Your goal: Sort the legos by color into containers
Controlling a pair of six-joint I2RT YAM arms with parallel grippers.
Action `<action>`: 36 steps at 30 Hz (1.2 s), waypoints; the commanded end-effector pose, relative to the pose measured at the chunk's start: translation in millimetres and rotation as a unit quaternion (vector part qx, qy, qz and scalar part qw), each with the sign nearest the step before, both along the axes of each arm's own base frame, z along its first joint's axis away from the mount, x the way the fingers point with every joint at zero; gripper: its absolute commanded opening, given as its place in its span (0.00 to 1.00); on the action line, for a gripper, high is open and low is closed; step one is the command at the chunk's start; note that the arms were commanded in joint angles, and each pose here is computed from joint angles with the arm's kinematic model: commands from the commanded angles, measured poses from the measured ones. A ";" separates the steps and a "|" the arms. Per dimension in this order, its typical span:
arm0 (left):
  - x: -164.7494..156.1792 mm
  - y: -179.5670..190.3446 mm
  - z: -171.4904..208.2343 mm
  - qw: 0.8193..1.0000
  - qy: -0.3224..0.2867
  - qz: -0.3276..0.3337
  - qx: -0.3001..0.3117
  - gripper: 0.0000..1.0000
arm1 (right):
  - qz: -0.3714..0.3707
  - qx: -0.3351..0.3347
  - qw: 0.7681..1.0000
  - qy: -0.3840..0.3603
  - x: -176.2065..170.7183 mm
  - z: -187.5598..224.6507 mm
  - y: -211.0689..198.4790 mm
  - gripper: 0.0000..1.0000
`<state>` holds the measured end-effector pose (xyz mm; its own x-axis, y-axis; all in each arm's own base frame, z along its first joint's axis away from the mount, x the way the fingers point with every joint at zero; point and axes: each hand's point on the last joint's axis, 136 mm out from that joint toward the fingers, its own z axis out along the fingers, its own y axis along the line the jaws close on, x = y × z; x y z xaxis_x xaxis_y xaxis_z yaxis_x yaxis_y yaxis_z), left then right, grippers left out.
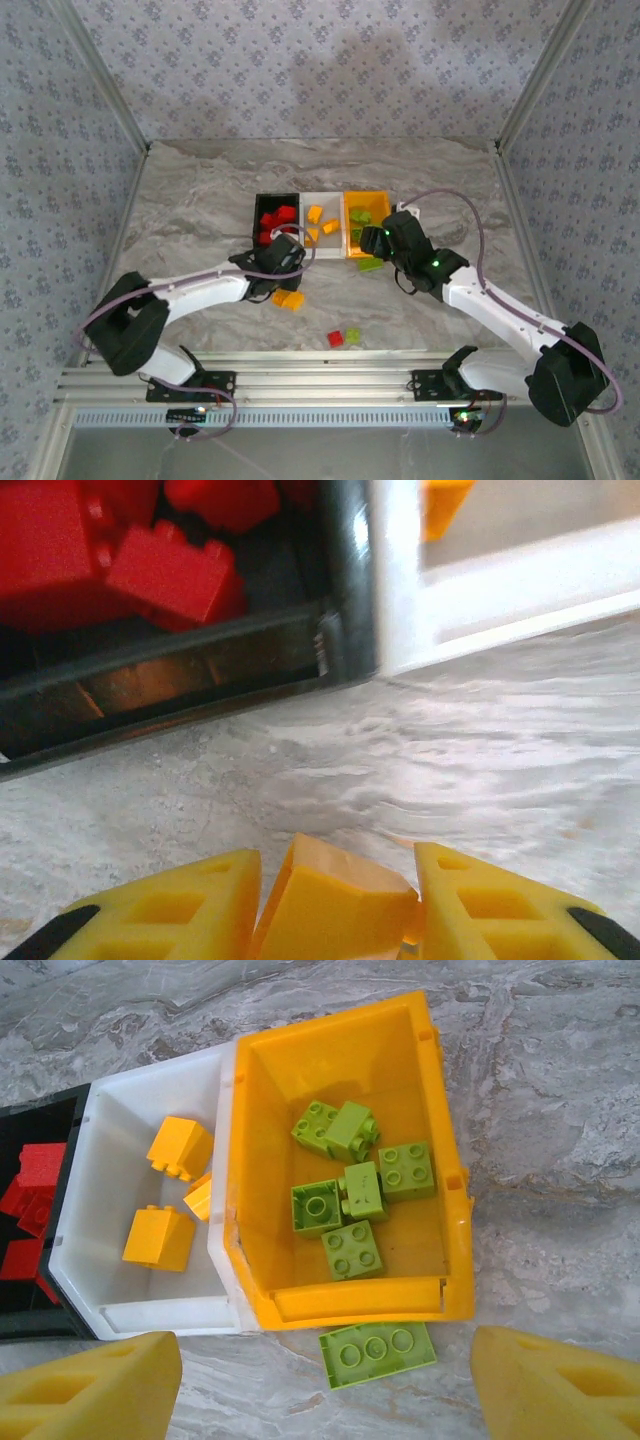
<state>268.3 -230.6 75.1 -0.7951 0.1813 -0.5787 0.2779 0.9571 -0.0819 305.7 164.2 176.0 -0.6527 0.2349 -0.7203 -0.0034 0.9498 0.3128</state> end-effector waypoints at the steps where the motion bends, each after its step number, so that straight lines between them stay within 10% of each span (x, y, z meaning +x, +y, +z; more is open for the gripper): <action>1: 0.7 -20.1 50.2 0.998 -0.028 -0.012 -0.051 0.39 | -0.025 0.004 1.000 -0.006 -4.2 1.5 -12.7 0.78; 9: 44.3 -56.4 111.0 0.993 -0.078 -0.010 -0.087 0.39 | -0.037 0.012 0.999 0.001 -16.4 -10.9 -22.5 0.78; 21: 131.6 -75.8 64.9 0.996 -0.032 0.045 -0.066 0.46 | -0.025 0.020 0.999 0.010 -31.7 -14.9 -25.1 0.78; 27: 135.1 -87.8 73.9 0.994 -0.028 0.039 -0.096 0.73 | 0.004 0.033 0.999 0.021 -38.3 -14.6 -14.9 0.81; 36: 89.9 -94.6 157.6 0.980 -0.073 -0.008 -0.185 0.87 | 0.052 0.028 0.997 0.050 -56.6 -29.4 2.7 0.81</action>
